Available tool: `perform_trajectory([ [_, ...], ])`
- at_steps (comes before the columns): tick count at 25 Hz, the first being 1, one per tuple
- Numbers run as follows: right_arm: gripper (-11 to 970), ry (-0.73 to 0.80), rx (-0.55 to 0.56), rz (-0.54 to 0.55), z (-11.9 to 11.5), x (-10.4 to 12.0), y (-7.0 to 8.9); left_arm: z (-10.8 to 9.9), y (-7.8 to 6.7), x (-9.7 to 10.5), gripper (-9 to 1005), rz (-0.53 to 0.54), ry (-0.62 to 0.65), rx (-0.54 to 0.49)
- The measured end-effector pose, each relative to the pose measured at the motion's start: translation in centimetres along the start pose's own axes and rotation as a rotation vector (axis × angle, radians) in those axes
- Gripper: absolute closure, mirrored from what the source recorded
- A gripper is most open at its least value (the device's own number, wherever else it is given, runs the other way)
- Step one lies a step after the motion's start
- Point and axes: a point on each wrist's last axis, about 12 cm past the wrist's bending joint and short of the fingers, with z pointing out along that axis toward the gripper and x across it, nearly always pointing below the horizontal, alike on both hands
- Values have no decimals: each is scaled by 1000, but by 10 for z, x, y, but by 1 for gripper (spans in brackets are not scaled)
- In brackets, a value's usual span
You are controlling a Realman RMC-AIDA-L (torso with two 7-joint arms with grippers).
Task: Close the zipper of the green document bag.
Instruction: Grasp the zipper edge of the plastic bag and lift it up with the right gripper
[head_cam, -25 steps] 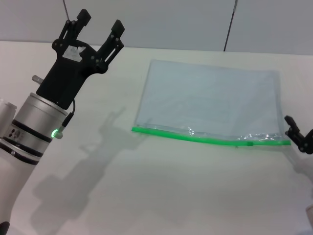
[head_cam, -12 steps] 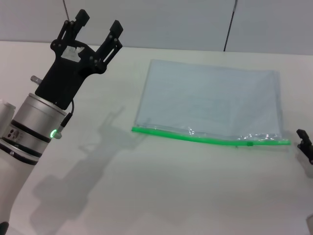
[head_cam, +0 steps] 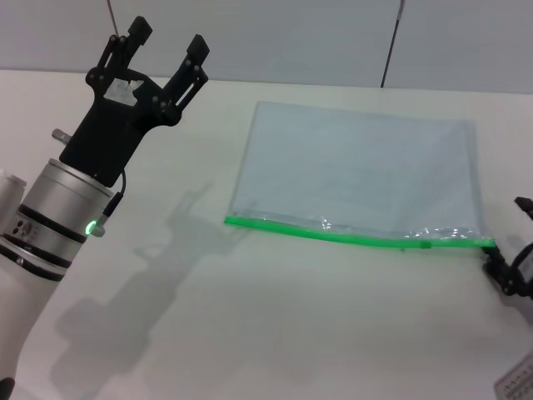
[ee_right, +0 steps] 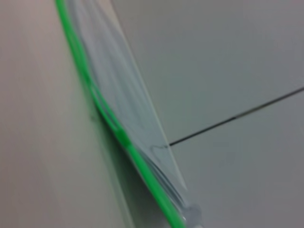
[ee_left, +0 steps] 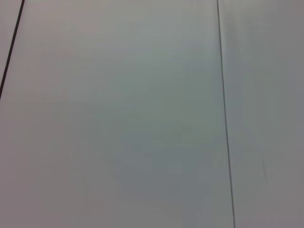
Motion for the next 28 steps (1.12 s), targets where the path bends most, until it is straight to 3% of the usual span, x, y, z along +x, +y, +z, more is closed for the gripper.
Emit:
perform_trajectory([
  [20,81,-71,-73,-140,41,-27,-7,2,-1,0,227,-1,-2,6],
  [25,104,-75,-114,-173,47,-34,-4,3,-1,0,231,-1,-2,7],
  [28,204,-82,-131,-175,50,-38,-2,3,-1,0,234,-1,-2,7],
])
